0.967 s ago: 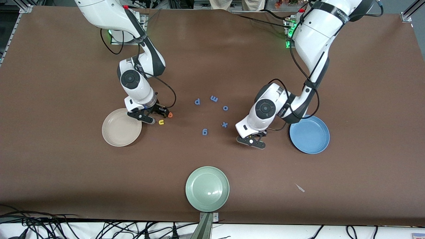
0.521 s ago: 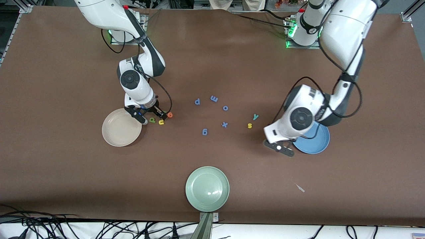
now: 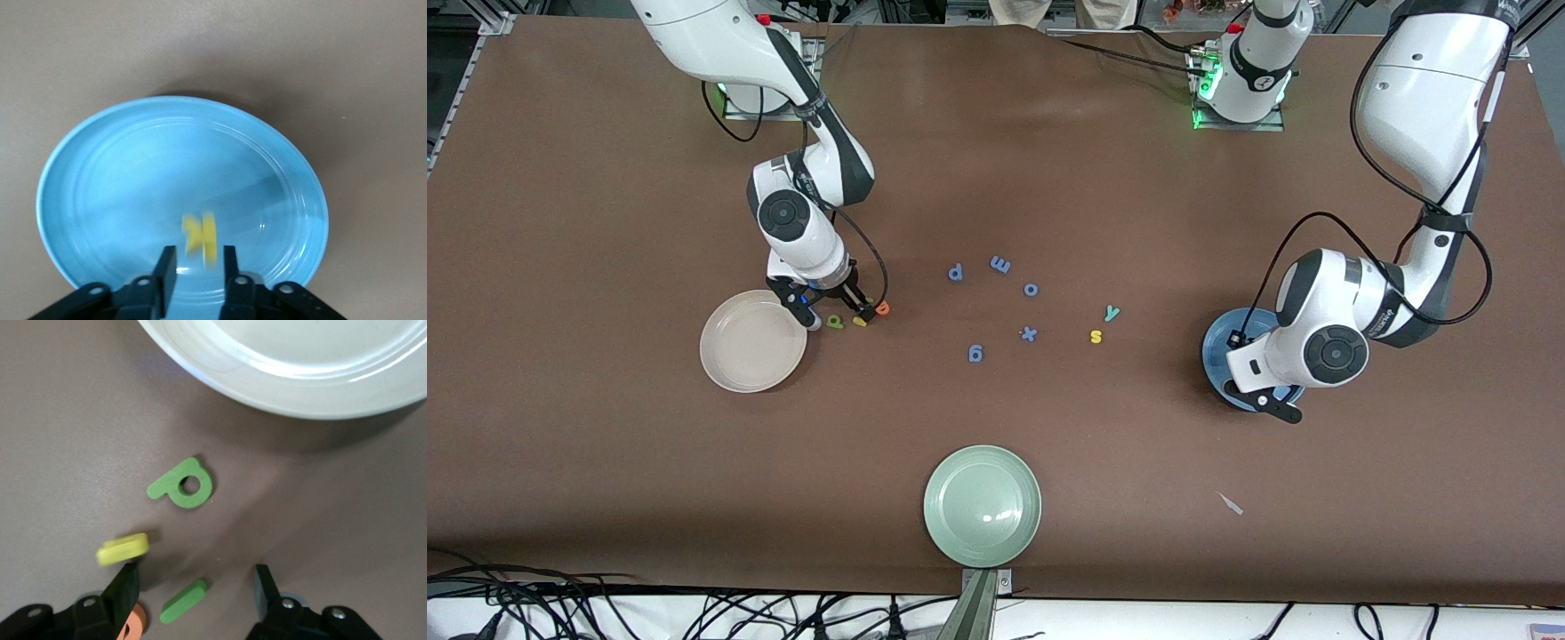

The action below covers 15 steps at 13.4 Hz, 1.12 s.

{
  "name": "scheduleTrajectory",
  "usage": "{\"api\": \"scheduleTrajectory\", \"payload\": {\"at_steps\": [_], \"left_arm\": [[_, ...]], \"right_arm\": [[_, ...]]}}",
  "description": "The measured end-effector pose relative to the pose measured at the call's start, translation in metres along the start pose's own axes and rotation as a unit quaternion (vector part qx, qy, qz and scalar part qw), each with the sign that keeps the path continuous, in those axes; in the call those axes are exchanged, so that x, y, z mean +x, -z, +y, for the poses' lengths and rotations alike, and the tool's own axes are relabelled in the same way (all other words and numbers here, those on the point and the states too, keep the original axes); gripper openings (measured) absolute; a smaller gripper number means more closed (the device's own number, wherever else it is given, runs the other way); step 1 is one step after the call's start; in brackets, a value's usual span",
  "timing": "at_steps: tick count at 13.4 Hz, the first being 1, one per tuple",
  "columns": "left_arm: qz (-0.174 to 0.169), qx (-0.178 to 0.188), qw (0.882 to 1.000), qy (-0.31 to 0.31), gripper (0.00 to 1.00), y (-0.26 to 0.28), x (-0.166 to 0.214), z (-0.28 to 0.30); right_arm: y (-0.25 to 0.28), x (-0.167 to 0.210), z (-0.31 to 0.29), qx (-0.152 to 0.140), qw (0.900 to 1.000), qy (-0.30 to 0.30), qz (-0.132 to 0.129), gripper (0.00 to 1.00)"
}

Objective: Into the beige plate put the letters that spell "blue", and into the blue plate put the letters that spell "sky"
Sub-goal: 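Drop yellow k on the blue plate while the right gripper lifts the bar, then drop the bar in the white plate while the left gripper grasps s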

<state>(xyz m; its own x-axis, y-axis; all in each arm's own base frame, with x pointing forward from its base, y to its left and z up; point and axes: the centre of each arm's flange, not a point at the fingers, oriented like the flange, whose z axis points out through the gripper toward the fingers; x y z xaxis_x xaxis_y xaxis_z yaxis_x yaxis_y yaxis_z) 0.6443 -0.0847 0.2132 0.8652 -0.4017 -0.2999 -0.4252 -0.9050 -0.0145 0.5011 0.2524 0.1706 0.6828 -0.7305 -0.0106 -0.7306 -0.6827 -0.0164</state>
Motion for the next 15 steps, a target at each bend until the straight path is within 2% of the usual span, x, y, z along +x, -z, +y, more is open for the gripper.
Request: {"api": "scheduleTrajectory", "payload": {"at_steps": [4,6,7,10,11,12,13,15], "left_arm": [[0.02,-0.006,1.0,-0.021,0.79,0.023,0.013,0.053],[0.033,-0.016,0.999,0.015,0.99,0.039,0.018,0.096],[0.036,-0.022,0.998,0.04,1.0,0.044,0.021,0.119],[0.041,-0.026,0.993,0.11,1.0,0.046,0.026,0.191],[0.047,-0.028,0.989,0.135,1.0,0.041,0.029,0.212],[0.051,-0.033,0.985,0.16,1.0,0.032,0.032,0.229],[0.054,-0.039,0.981,0.181,1.0,0.022,0.036,0.242],[0.063,-0.051,0.977,0.196,1.0,0.006,0.042,0.253]], "right_arm": [[-0.001,-0.005,-0.001,0.0,1.0,0.002,-0.002,0.78],[-0.001,-0.005,-0.001,0.0,1.0,0.002,-0.002,0.77],[-0.001,-0.005,-0.002,0.0,1.0,0.0,-0.002,0.77],[0.004,-0.008,-0.005,0.005,1.0,0.0,-0.002,0.48],[0.004,-0.009,-0.005,0.005,1.0,0.0,-0.003,0.48],[0.005,-0.01,-0.006,0.006,1.0,-0.001,-0.003,0.41],[0.006,-0.01,-0.006,0.006,1.0,-0.002,-0.003,0.29],[0.006,-0.011,-0.006,0.006,1.0,-0.002,-0.004,0.09]]}}
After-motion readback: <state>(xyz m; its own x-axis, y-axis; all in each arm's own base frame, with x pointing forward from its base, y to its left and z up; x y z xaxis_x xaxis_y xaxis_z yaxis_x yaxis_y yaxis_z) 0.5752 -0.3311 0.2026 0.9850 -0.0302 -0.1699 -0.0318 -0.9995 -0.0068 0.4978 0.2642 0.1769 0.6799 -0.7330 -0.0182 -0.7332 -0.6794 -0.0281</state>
